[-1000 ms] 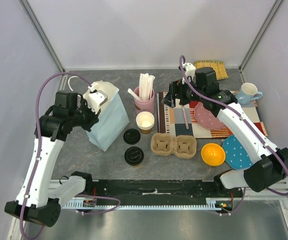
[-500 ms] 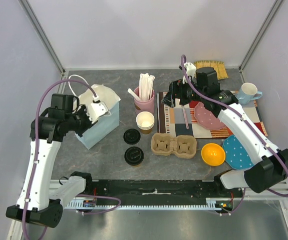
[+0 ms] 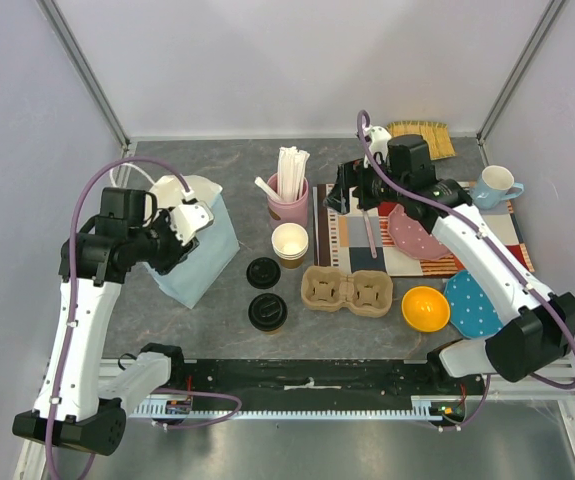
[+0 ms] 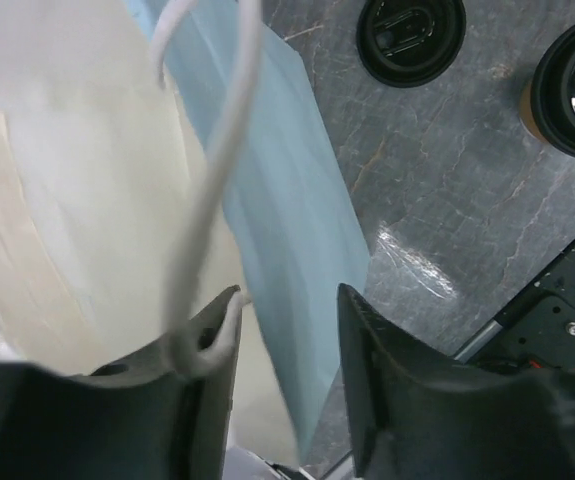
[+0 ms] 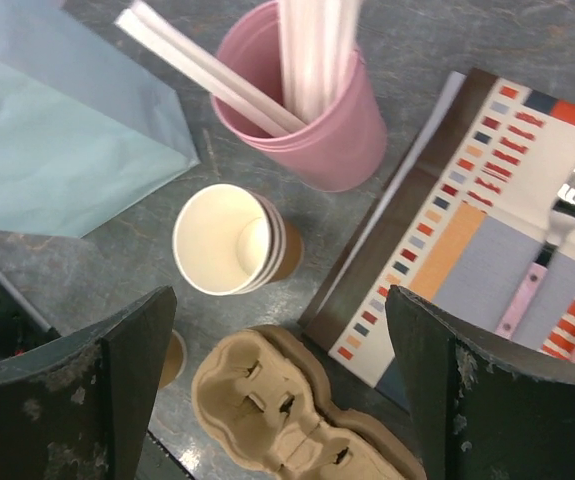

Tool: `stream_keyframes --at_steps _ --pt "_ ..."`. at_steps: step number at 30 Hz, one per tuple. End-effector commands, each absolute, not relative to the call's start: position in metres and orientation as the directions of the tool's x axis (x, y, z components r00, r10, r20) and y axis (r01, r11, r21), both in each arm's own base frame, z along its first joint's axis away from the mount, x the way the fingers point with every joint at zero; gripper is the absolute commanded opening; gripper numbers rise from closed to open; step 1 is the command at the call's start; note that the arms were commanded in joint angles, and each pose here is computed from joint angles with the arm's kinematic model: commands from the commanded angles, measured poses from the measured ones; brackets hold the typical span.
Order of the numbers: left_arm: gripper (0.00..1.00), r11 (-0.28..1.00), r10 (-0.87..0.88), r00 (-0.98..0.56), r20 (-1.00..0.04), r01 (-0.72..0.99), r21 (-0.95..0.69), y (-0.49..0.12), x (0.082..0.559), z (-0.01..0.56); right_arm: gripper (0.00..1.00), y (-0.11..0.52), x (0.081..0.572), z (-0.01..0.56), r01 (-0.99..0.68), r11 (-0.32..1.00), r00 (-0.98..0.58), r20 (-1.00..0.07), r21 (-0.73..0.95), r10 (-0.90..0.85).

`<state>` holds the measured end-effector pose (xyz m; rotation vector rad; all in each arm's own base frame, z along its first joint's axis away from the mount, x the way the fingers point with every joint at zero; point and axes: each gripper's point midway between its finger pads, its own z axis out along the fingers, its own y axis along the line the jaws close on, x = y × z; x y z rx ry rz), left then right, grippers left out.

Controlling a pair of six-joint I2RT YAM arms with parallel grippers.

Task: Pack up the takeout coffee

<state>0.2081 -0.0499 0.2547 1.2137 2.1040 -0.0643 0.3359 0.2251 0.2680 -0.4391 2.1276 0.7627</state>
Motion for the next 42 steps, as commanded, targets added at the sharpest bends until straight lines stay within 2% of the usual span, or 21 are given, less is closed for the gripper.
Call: stream_keyframes --at_steps 1,3,4,6,9,11,13,17,18,21,23,24,25,27,29,31,33,35,37,39,42 --pt "0.63 0.600 0.724 -0.294 -0.624 0.714 0.360 -0.044 0.220 0.276 0.93 0.199 0.342 0.242 -0.407 0.864 -0.657 -0.752 0.296 -0.052" --pt "0.73 0.589 0.724 -0.255 -0.641 0.713 0.381 -0.048 0.220 0.286 0.89 0.178 0.343 0.228 -0.323 0.919 -0.682 -0.729 0.227 -0.059" --pt "0.87 0.590 0.721 -0.242 -0.649 0.706 0.392 -0.048 0.222 0.291 0.87 0.168 0.336 0.218 -0.290 0.936 -0.713 -0.697 0.198 -0.073" --pt "0.92 0.597 0.706 -0.208 -0.677 0.689 0.411 -0.051 0.222 0.303 0.84 0.147 0.330 0.206 -0.219 0.968 -0.733 -0.675 0.122 -0.080" --pt "0.95 0.608 0.667 -0.137 -0.732 0.668 0.429 -0.060 0.224 0.326 0.79 0.128 0.307 0.189 -0.182 0.981 -0.783 -0.615 0.073 -0.099" --pt "0.95 0.603 0.641 -0.091 -0.762 0.673 0.427 -0.069 0.224 0.337 0.73 0.121 0.290 0.178 -0.182 0.982 -0.813 -0.571 0.059 -0.116" --pt "0.94 0.589 0.600 -0.046 -0.799 0.701 0.402 -0.082 0.219 0.347 0.70 0.128 0.277 0.172 -0.253 0.963 -0.821 -0.546 0.093 -0.163" --pt "0.86 0.528 0.478 0.016 -0.878 0.793 0.302 -0.115 0.204 0.362 0.74 0.142 0.261 0.172 -0.362 0.917 -0.802 -0.557 0.166 -0.215" --pt "0.80 0.492 0.413 0.007 -0.911 0.840 0.230 -0.130 0.197 0.365 0.74 0.141 0.264 0.173 -0.350 0.922 -0.798 -0.568 0.166 -0.201" --pt "0.72 0.445 0.322 -0.075 -0.944 0.892 0.081 -0.153 0.193 0.365 0.77 0.137 0.269 0.174 -0.271 0.941 -0.817 -0.565 0.203 -0.113" --pt "0.68 0.380 0.376 -0.116 -0.919 0.924 0.039 -0.179 0.193 0.350 0.77 0.128 0.276 0.171 -0.192 0.958 -0.829 -0.558 0.214 -0.042" --pt "0.66 0.415 0.444 -0.125 -0.887 0.906 0.080 -0.181 0.200 0.339 0.77 0.122 0.280 0.170 -0.157 0.967 -0.828 -0.560 0.200 -0.019" --pt "0.65 0.306 0.496 -0.087 -0.864 0.949 0.080 -0.208 0.186 0.328 0.77 0.119 0.283 0.171 -0.135 0.970 -0.822 -0.570 0.201 0.003" --pt "0.65 0.216 0.532 -0.037 -0.846 0.972 0.094 -0.228 0.176 0.322 0.77 0.111 0.288 0.175 -0.091 0.973 -0.807 -0.588 0.214 0.054" --pt "0.64 0.088 0.565 0.023 -0.824 0.992 0.088 -0.256 0.165 0.308 0.79 0.105 0.294 0.182 -0.073 0.973 -0.786 -0.613 0.221 0.080" --pt "0.64 -0.076 0.576 0.160 -0.801 0.987 0.143 -0.277 0.156 0.293 0.80 0.102 0.296 0.185 -0.075 0.973 -0.775 -0.627 0.219 0.082" --pt "0.65 -0.193 0.565 0.210 -0.798 0.974 0.120 -0.296 0.153 0.276 0.80 0.097 0.298 0.187 -0.067 0.975 -0.769 -0.634 0.214 0.086" --pt "0.66 -0.253 0.551 0.238 -0.800 0.961 0.111 -0.312 0.150 0.266 0.81 0.094 0.296 0.189 -0.070 0.977 -0.760 -0.645 0.201 0.078" --pt "0.66 -0.335 0.582 0.298 -0.756 0.936 0.111 -0.325 0.140 0.232 0.82 0.090 0.295 0.189 -0.067 0.980 -0.754 -0.653 0.187 0.073" --pt "0.65 -0.368 0.570 0.329 -0.753 0.922 0.123 -0.338 0.137 0.213 0.82 0.088 0.291 0.188 -0.068 0.982 -0.748 -0.660 0.179 0.068" --pt "0.65 -0.361 0.565 0.283 -0.776 0.930 0.076 -0.352 0.136 0.189 0.83 0.085 0.286 0.186 -0.068 0.982 -0.746 -0.662 0.175 0.066"
